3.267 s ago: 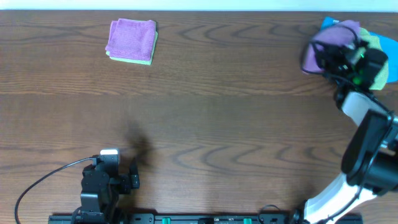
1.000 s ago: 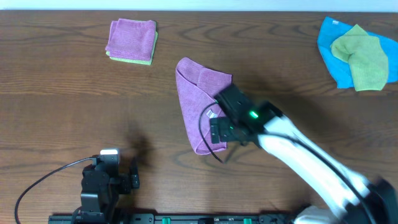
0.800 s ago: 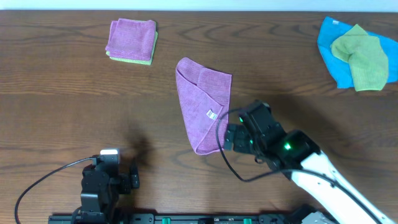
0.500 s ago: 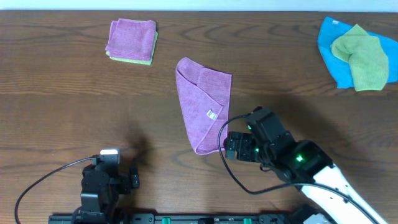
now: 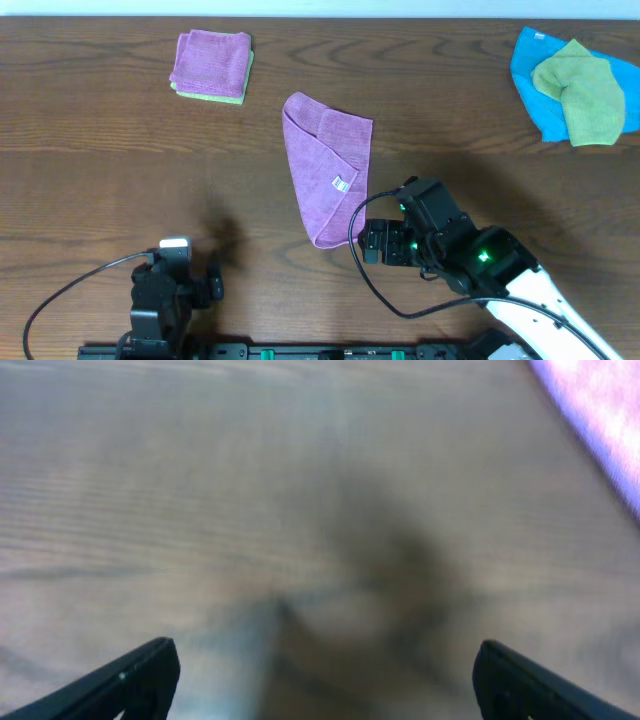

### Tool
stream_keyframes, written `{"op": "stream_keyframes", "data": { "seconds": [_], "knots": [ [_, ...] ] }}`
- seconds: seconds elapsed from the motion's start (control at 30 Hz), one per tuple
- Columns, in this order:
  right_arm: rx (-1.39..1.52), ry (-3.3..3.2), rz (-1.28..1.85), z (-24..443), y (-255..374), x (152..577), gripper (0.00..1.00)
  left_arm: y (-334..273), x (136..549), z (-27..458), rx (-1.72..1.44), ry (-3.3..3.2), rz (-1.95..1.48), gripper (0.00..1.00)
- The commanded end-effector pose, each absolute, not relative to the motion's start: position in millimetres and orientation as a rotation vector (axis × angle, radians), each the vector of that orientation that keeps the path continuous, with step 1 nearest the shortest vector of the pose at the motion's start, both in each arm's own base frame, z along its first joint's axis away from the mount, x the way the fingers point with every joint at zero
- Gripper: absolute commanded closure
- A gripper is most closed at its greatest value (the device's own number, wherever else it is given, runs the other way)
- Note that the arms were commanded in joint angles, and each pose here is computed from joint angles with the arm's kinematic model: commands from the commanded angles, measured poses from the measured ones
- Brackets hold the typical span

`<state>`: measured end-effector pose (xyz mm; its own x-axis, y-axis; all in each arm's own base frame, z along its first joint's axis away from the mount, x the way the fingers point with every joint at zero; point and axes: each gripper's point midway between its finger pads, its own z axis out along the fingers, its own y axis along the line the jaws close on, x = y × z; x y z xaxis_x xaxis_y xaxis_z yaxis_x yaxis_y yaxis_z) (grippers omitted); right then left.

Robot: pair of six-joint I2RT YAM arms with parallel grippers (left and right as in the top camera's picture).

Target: Fold the cloth

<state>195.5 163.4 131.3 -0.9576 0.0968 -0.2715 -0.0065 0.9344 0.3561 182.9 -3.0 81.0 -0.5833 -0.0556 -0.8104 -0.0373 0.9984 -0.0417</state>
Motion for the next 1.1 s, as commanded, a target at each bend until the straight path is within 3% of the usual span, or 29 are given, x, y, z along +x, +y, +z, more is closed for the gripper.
{"op": "stream_keyframes", "data": {
  "seconds": [0.0,0.13,0.3,0.5,0.73,0.8,1.07],
  "knots": [
    [0.053,2.79,0.494,132,160,198,0.01,-43,194,102,-0.236,2.095,-0.457,0.05],
    [0.054,2.793,0.494,131,159,197,0.01,-106,178,141,-0.134,2.028,-0.977,0.05],
    [0.076,2.796,0.502,131,160,197,0.01,-103,175,130,-0.169,2.074,-0.961,0.05],
    [0.328,2.849,0.559,129,156,191,0.01,-107,181,153,-0.192,1.985,-1.04,0.05],
    [0.334,2.823,0.538,129,136,205,0.01,-108,196,183,-0.231,1.881,-1.104,0.04],
    [0.381,2.818,0.531,129,129,208,0.01,-112,198,179,-0.229,1.944,-1.116,0.0],
    [0.486,2.759,0.454,129,92,228,0.01,-143,229,186,-0.023,2.401,-1.023,0.0]
  ]
}}
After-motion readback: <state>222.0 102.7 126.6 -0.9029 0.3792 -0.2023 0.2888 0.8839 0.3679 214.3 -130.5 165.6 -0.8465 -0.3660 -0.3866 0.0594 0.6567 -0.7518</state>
